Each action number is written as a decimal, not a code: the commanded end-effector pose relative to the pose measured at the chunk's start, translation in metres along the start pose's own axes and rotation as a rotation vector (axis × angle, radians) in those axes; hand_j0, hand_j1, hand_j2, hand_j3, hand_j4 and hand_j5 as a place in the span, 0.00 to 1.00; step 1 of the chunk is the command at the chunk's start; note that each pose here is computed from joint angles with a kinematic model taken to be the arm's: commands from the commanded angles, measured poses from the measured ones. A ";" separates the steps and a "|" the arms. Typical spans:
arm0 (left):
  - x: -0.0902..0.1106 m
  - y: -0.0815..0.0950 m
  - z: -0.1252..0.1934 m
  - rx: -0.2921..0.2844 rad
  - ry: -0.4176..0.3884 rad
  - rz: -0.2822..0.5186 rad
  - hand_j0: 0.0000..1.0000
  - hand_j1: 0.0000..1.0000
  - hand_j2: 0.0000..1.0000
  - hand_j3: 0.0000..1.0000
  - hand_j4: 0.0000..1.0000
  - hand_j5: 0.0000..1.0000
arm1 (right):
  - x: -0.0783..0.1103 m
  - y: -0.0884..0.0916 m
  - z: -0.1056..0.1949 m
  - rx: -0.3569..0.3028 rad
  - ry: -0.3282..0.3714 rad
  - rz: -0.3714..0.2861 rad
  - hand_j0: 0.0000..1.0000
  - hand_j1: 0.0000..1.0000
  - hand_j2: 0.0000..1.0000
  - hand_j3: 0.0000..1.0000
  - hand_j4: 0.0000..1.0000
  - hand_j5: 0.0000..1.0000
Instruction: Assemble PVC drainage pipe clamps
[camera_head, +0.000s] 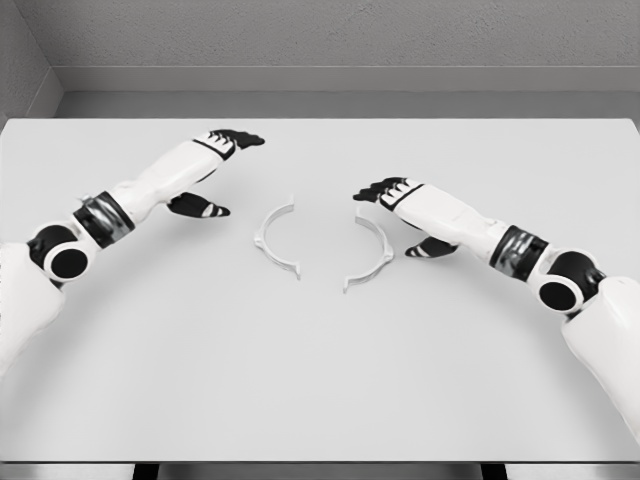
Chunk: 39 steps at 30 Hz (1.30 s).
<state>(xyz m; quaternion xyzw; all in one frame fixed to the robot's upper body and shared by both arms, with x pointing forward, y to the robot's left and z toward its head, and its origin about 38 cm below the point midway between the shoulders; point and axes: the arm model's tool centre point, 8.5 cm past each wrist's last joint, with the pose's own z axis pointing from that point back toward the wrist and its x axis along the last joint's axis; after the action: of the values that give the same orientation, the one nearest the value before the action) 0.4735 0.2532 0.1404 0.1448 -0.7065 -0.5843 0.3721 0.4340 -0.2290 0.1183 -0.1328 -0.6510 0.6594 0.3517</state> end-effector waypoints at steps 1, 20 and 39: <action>0.000 -0.004 -0.002 0.001 0.002 0.016 1.00 1.00 1.00 1.00 1.00 1.00 | 0.002 0.002 -0.003 -0.004 -0.004 -0.014 1.00 1.00 1.00 1.00 1.00 1.00; -0.003 0.005 0.000 0.010 0.009 0.004 1.00 1.00 1.00 1.00 1.00 1.00 | 0.029 0.005 -0.034 -0.011 -0.060 -0.033 1.00 1.00 1.00 1.00 1.00 1.00; -0.003 -0.005 -0.003 -0.009 0.009 0.013 1.00 1.00 1.00 1.00 1.00 1.00 | -0.008 -0.086 0.076 -0.176 0.090 0.136 1.00 1.00 1.00 1.00 1.00 1.00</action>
<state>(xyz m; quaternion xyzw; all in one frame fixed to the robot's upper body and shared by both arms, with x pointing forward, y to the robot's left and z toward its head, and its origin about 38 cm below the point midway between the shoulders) 0.4764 0.2533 0.1382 0.1446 -0.7037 -0.5848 0.3768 0.4088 -0.2717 0.1374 -0.1747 -0.6494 0.6447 0.3635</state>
